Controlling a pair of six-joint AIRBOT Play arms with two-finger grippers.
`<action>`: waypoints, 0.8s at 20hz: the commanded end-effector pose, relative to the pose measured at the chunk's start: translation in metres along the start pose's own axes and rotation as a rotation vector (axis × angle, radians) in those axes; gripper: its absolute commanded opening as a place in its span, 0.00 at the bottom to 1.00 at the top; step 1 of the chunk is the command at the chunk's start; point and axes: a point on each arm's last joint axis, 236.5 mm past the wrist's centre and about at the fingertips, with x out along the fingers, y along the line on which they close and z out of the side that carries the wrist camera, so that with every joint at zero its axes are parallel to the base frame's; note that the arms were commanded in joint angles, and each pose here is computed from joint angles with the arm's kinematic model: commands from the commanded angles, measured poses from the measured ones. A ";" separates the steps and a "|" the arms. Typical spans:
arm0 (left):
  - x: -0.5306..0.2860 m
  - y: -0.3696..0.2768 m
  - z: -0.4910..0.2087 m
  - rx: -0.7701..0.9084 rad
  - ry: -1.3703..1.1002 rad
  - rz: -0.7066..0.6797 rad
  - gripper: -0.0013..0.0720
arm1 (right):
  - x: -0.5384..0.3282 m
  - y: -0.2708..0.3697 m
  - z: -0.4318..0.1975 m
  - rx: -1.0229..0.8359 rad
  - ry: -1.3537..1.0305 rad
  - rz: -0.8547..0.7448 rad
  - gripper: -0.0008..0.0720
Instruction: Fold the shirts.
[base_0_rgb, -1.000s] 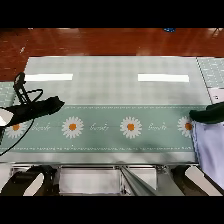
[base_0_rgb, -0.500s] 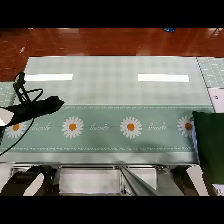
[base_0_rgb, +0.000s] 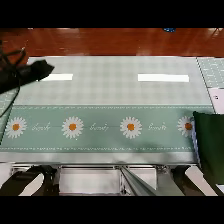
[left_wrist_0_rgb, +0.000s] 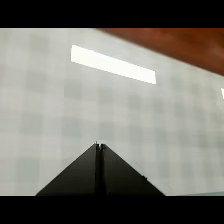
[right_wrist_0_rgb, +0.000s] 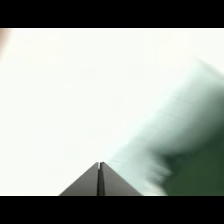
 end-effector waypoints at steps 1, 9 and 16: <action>0.006 -0.061 0.032 0.179 0.055 -0.094 0.04 | 0.073 0.136 -0.049 -0.365 0.116 0.222 0.05; 0.047 0.055 -0.068 0.146 0.397 0.304 0.04 | 0.184 0.118 -0.164 -0.863 0.380 -0.144 0.05; 0.040 0.059 -0.083 0.094 0.467 0.307 0.04 | 0.189 0.121 -0.160 -0.866 0.358 -0.137 0.05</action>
